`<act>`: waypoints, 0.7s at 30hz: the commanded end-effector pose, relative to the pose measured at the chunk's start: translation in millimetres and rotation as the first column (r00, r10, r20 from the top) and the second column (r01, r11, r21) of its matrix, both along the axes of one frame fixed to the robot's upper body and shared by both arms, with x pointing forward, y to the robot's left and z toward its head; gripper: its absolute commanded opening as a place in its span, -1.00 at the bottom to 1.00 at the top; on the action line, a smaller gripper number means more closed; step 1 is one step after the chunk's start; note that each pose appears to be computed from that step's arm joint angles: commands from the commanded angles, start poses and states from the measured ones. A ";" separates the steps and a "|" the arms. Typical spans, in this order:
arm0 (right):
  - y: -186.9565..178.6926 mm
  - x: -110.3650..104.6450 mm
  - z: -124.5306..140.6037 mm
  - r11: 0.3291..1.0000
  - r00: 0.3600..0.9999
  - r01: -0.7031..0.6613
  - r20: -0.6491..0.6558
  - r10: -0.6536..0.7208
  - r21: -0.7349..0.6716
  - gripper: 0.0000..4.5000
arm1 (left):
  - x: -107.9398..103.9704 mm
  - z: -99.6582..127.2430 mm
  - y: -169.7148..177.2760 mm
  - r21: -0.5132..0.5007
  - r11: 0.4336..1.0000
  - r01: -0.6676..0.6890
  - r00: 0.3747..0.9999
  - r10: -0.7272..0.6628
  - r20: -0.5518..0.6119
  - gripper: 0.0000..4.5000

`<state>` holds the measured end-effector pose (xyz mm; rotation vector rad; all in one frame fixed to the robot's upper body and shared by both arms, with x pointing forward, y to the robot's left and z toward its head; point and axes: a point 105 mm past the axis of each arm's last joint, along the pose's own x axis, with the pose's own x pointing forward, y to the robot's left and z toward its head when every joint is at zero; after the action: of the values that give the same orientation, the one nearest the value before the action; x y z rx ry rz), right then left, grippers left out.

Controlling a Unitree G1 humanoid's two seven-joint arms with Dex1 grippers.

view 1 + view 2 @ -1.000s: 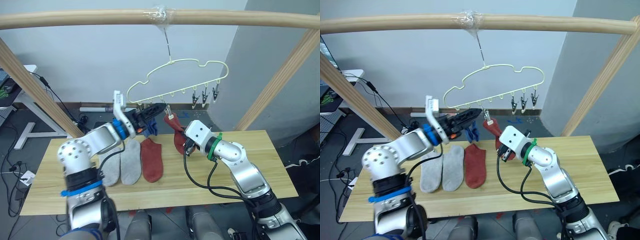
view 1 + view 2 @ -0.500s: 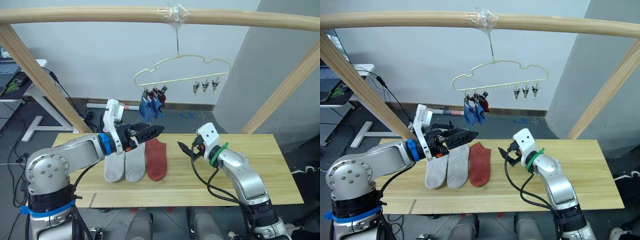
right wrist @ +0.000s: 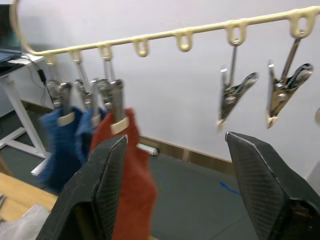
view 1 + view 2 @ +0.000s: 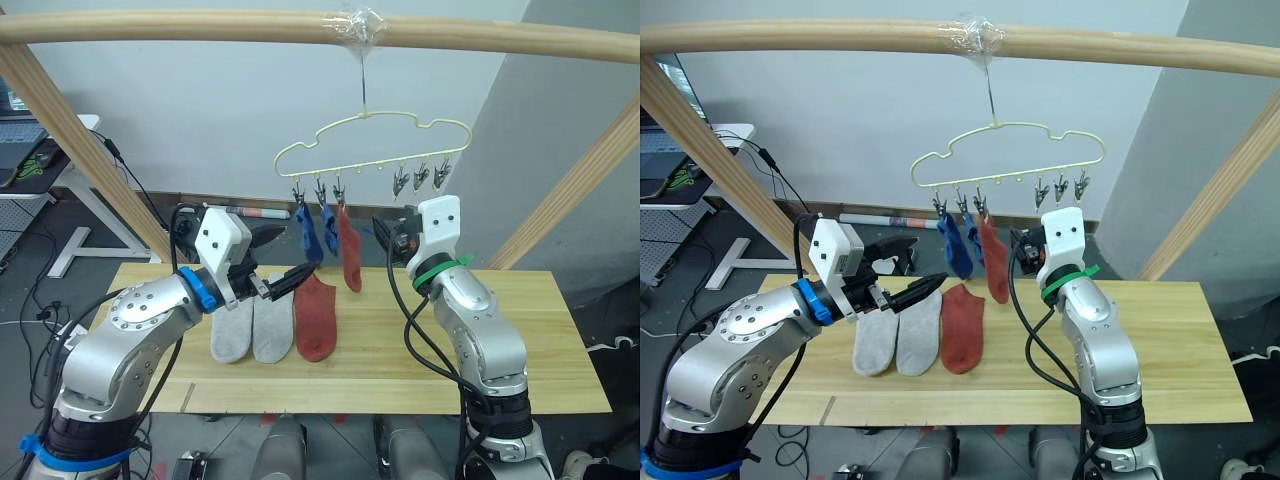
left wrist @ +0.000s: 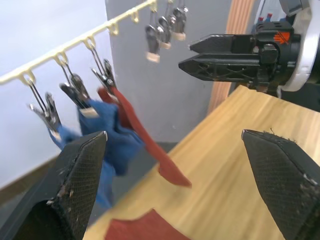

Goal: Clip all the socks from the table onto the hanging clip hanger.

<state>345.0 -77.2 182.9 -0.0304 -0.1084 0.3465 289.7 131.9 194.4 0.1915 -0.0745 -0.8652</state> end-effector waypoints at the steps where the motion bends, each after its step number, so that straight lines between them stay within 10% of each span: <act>1: 1.6 3.8 14.9 0.999 0.999 0.007 0.038 -0.008 0.045 0.42 | -1.4 11.6 -8.4 0.008 0.999 0.036 0.996 -0.036 0.078 1.00; 21: 1.6 41.8 21.0 0.997 0.997 0.051 0.047 -0.054 0.054 0.26 | 0.3 21.4 -19.0 -0.013 0.998 0.060 0.992 -0.058 0.115 1.00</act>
<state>386.9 -72.8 185.1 0.0040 -0.0920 0.3018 293.7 115.8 205.5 0.2072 -0.1481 -0.9014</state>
